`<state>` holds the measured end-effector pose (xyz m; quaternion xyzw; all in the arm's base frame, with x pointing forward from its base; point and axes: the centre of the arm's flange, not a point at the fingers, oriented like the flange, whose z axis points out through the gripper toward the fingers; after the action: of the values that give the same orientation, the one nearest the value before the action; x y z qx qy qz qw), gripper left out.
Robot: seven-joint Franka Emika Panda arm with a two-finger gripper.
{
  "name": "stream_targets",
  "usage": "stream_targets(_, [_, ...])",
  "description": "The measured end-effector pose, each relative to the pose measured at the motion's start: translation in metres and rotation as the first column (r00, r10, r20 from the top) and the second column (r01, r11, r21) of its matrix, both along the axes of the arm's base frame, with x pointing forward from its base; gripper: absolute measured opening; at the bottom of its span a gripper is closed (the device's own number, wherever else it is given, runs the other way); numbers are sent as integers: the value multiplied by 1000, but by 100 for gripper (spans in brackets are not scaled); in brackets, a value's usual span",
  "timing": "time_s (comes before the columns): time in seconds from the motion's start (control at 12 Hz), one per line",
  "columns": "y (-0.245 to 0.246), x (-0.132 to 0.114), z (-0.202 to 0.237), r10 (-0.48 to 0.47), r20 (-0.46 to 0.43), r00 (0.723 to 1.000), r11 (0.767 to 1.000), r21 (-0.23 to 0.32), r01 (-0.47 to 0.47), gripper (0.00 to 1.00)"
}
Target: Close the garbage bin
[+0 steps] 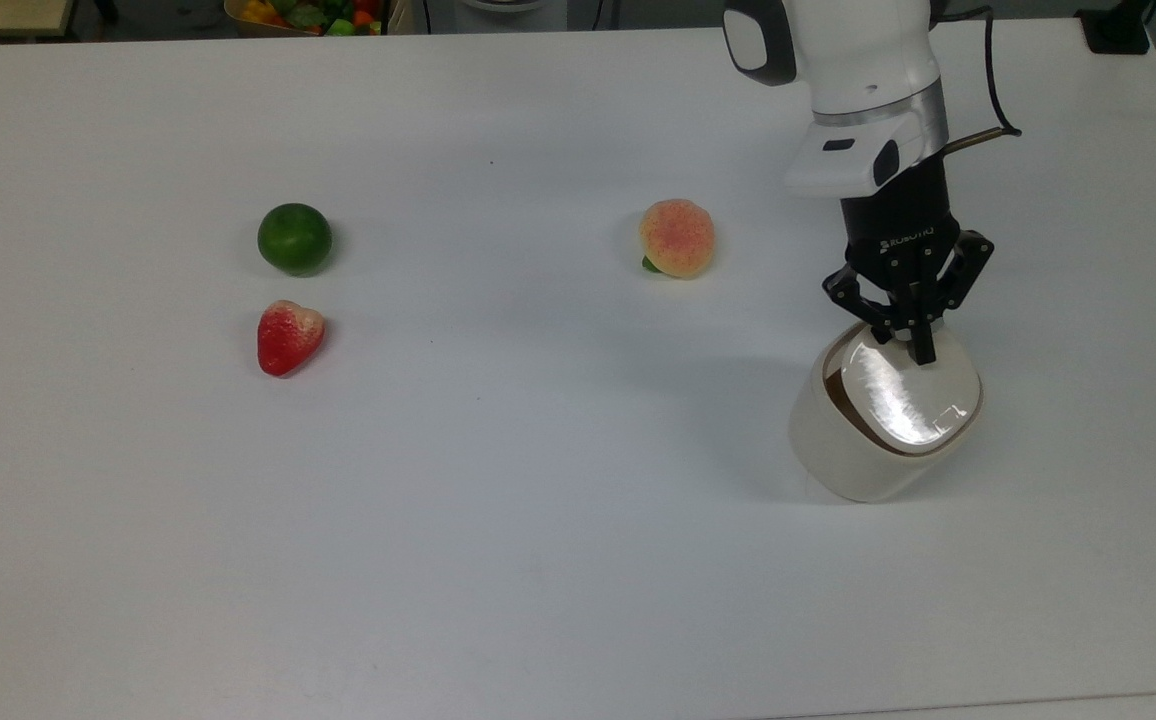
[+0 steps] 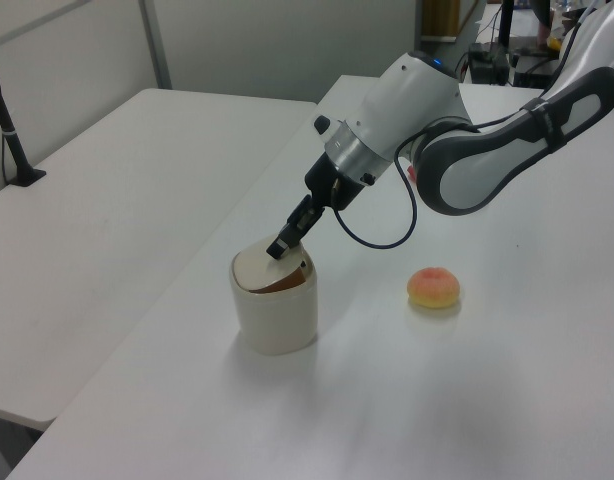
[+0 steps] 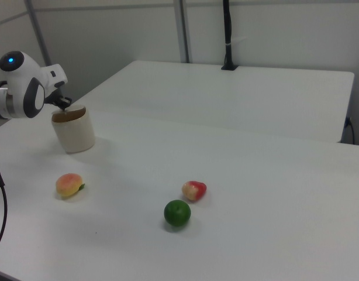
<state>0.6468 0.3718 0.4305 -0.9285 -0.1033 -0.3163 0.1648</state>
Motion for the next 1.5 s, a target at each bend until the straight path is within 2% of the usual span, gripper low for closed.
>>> stream_targets(0.33, [-18, 4, -17, -22, -48, 999, 999, -27, 21, 1])
stream_targets(1.08, [-22, 4, -16, -25, -57, 998, 999, -35, 23, 1])
stream_targets(1.33, [-37, 2, 0, -40, -126, 991, 997, -76, 31, 1])
stream_targets(1.5, [-56, -6, 35, -58, -185, 981, 993, -112, 37, 1])
